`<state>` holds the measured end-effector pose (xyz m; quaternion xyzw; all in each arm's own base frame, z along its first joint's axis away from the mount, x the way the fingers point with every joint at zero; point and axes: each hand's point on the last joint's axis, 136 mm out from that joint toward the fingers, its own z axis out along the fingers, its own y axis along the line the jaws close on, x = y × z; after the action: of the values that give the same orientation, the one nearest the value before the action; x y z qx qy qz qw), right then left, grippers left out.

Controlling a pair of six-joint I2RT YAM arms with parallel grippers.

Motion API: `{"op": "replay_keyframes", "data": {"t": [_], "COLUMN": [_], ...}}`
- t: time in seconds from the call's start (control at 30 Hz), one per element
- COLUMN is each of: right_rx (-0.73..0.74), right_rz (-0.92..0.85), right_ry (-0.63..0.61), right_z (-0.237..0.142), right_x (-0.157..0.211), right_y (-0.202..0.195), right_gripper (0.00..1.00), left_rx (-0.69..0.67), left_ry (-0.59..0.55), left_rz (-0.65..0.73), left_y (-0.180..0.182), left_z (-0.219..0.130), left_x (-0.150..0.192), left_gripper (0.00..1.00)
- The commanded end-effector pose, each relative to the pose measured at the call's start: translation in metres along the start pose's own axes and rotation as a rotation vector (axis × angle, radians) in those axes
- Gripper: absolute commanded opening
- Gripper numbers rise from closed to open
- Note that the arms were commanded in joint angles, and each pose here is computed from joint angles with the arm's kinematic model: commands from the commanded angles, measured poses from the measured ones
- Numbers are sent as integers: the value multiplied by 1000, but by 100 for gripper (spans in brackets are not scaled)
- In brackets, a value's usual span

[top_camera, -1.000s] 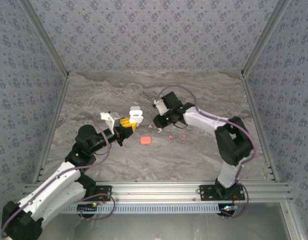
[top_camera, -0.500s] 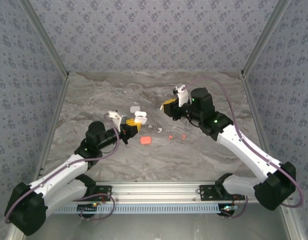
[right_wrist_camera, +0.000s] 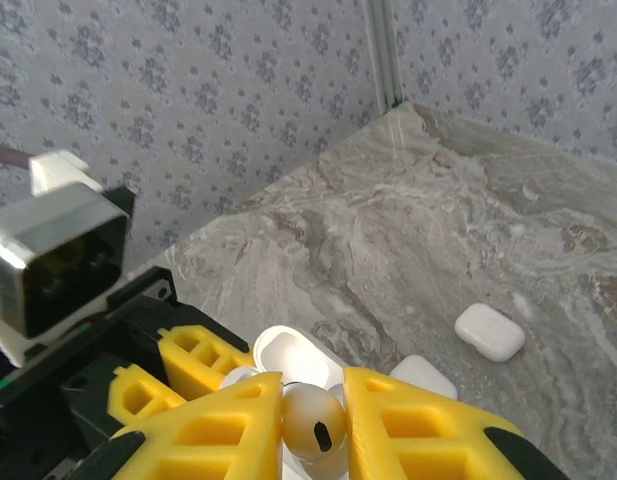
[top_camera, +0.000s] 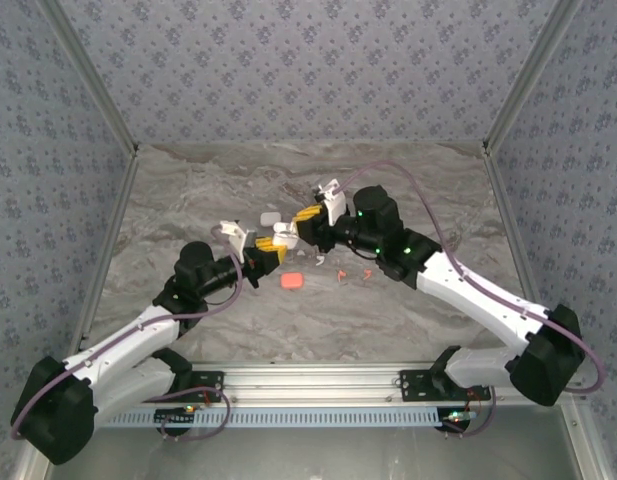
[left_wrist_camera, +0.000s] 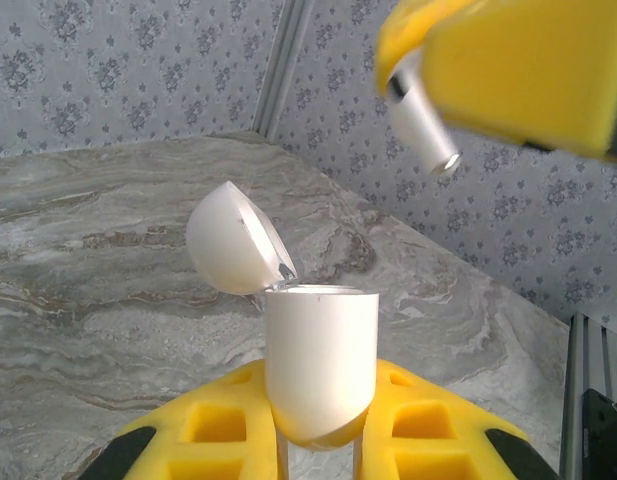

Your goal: Insert wireless bluetooth earbuds into charging case

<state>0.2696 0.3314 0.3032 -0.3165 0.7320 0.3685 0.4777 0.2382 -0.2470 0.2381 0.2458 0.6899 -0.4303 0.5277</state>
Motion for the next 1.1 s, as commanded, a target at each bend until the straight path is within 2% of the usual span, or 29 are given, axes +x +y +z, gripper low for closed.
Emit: {"op": "replay_keyframes", "data": {"t": [0.0,0.43,0.87,1.07], "right_rx": [-30,-75,-20,-84], "right_rz": [-16,-11,-17,-8], "right_ry": [-55,-12,17,33], "right_z": [5,23,24,26], "right_x": [-21,-11,-2,2], "right_y": [10,20,11,21], "right_gripper": [23,23,23,23], "left_rx": [59,57,51,52], "left_ry": [-76,-77,-78,-81], "left_rz": [37,43,48,50], "left_y": [-18,-18,-18,-19], "left_z": [1,-1,-4,-4], "left_x": [-30,-30,-30,-31], "left_gripper": [0,0,0,0]}}
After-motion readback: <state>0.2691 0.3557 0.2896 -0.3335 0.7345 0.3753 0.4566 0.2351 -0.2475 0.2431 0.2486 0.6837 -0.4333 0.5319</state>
